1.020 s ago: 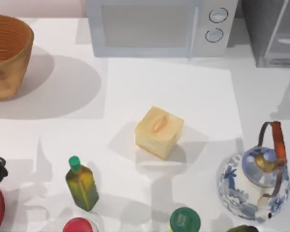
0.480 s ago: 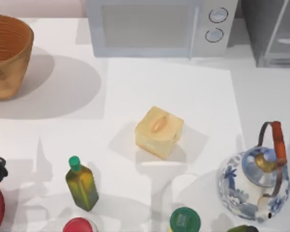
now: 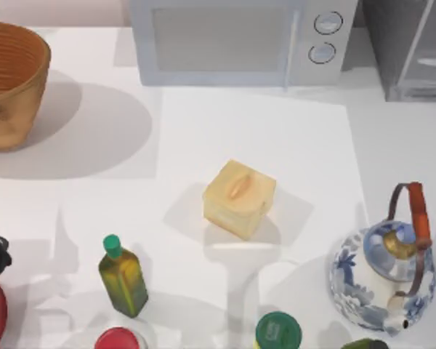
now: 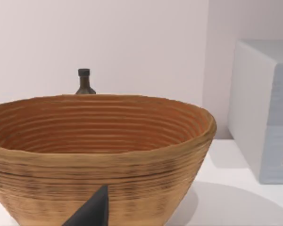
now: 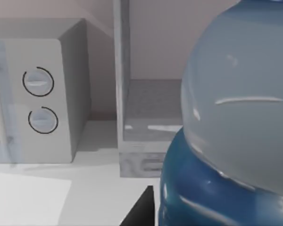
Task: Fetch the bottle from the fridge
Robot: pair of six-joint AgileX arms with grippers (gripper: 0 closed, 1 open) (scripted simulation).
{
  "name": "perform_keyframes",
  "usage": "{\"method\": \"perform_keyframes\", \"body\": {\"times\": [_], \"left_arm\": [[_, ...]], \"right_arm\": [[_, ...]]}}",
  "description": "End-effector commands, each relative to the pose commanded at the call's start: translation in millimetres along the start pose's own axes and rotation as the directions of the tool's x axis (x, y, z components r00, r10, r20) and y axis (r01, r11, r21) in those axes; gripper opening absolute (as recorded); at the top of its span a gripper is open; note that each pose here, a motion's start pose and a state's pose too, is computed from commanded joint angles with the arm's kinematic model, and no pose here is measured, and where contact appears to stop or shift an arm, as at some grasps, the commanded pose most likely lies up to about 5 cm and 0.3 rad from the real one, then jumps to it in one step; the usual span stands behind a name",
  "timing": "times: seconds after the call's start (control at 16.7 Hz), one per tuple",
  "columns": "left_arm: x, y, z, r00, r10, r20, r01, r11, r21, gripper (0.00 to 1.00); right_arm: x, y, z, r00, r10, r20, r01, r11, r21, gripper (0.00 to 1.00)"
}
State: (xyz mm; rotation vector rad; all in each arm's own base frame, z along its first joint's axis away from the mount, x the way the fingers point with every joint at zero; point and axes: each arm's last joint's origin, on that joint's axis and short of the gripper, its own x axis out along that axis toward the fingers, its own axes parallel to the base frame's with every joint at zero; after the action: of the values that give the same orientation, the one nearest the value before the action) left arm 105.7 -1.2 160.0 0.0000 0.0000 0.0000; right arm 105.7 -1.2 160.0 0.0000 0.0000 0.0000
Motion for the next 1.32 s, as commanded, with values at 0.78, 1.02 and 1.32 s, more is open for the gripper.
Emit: {"method": "perform_keyframes", "body": {"times": [0.78,1.02,1.32], "left_arm": [[0,0,0,1.000,0.000,0.000,0.000,1.000,0.000,1.00],[0,0,0,1.000,0.000,0.000,0.000,1.000,0.000,1.00],[0,0,0,1.000,0.000,0.000,0.000,1.000,0.000,1.00]], "right_arm": [[47,36,107,0.997,-0.013,0.075,0.014,1.000,-0.006,0.00],[114,93,126,1.000,-0.019,0.002,0.019,0.999,-0.030,0.00],[191,212,87,0.998,-0.017,-0.067,0.011,0.996,-0.085,0.00]]}}
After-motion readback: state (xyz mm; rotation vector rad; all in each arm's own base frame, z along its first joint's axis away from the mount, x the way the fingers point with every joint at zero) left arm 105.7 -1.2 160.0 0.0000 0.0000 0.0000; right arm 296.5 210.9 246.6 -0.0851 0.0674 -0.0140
